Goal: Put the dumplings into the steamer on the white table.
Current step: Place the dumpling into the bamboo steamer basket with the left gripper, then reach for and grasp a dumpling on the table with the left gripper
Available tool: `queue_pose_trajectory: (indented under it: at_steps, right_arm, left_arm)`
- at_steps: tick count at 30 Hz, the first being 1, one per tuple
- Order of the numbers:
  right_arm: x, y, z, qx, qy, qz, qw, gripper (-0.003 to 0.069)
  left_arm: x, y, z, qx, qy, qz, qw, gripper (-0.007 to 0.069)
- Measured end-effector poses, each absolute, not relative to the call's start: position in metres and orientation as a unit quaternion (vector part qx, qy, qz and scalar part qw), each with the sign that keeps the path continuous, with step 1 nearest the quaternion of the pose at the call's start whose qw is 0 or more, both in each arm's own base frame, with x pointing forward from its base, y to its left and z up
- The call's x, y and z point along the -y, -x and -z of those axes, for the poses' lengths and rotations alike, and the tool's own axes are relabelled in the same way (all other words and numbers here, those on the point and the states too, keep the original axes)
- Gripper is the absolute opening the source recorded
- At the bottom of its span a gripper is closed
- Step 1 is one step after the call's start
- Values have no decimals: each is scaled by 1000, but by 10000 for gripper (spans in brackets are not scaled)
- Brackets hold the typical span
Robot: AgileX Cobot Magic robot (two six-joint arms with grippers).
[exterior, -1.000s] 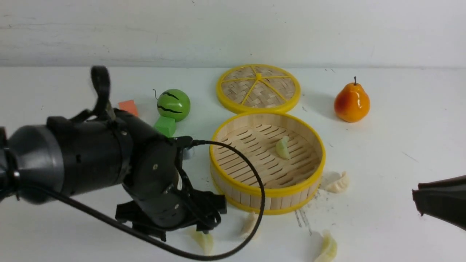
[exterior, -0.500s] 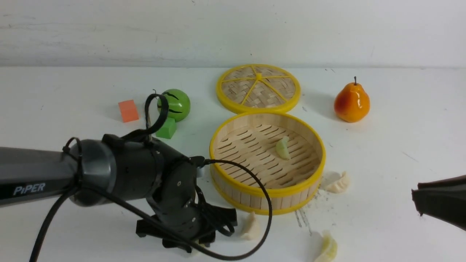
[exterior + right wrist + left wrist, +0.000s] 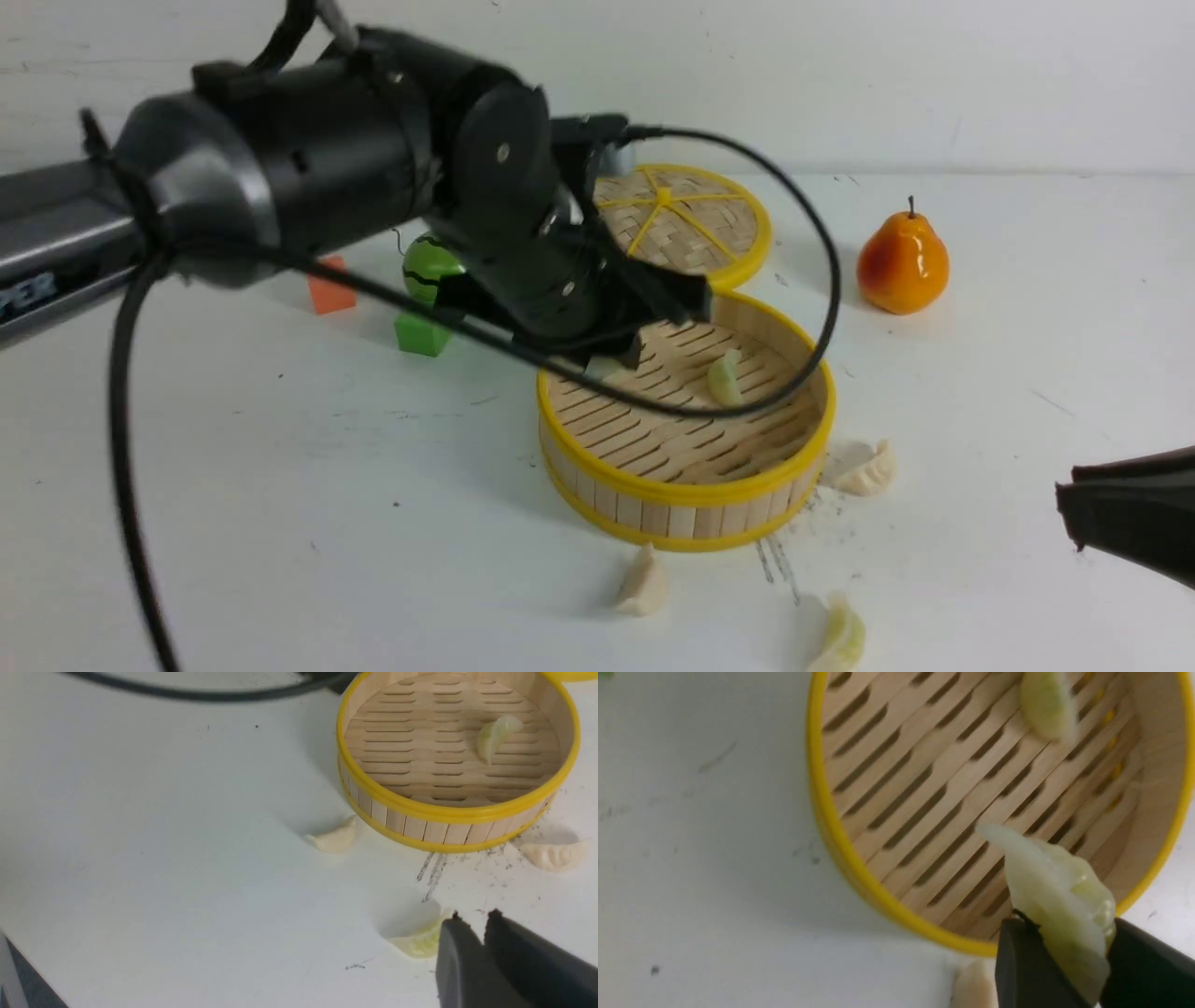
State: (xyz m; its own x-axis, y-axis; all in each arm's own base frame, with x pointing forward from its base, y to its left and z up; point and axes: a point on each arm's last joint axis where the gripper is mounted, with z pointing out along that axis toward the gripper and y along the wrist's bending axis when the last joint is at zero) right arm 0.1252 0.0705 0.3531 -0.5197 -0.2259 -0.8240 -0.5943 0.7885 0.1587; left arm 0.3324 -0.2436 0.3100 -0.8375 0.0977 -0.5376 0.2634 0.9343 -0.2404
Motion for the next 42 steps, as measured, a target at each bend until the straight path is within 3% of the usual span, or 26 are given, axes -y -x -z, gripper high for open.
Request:
queue_pose_trajectory:
  at_steps: [2, 7, 16, 20, 24, 27, 31, 35, 37, 42]
  right_arm:
    - [-71, -125, -353, -844, 243, -216, 426, 84]
    - [-71, -124, -352, -846, 246, -218, 419, 88]
    - [-71, -123, -351, -848, 248, -219, 413, 97]
    - [-71, -123, -351, -848, 248, -219, 413, 103]
    - [-71, -123, -351, -848, 249, -219, 413, 105]
    - [-71, -123, -351, -848, 249, -218, 413, 107]
    - [-71, -123, -351, -848, 249, -217, 414, 112]
    - [-71, -124, -352, -847, 247, -216, 418, 114]
    - [-71, -124, -352, -847, 246, -216, 420, 114]
    - [-70, -124, -352, -848, 249, -209, 419, 115]
  left_arm:
    - [258, -351, -308, -947, -100, 155, 265, 185]
    - [288, -393, -264, -955, -103, 135, 242, 185]
    - [310, -428, -206, -959, -111, 110, 235, 185]
    - [310, -433, -196, -960, -117, 92, 238, 267]
    - [306, -430, -214, -961, -116, 85, 235, 398]
    - [301, -421, -250, -961, -120, 83, 236, 465]
    - [292, -397, -318, -946, -167, 94, 260, 486]
    - [284, -369, -358, -935, -196, 116, 272, 485]
    - [278, -350, -367, -936, -204, 122, 260, 485]
    - [258, -317, -343, -953, -218, 93, 189, 485]
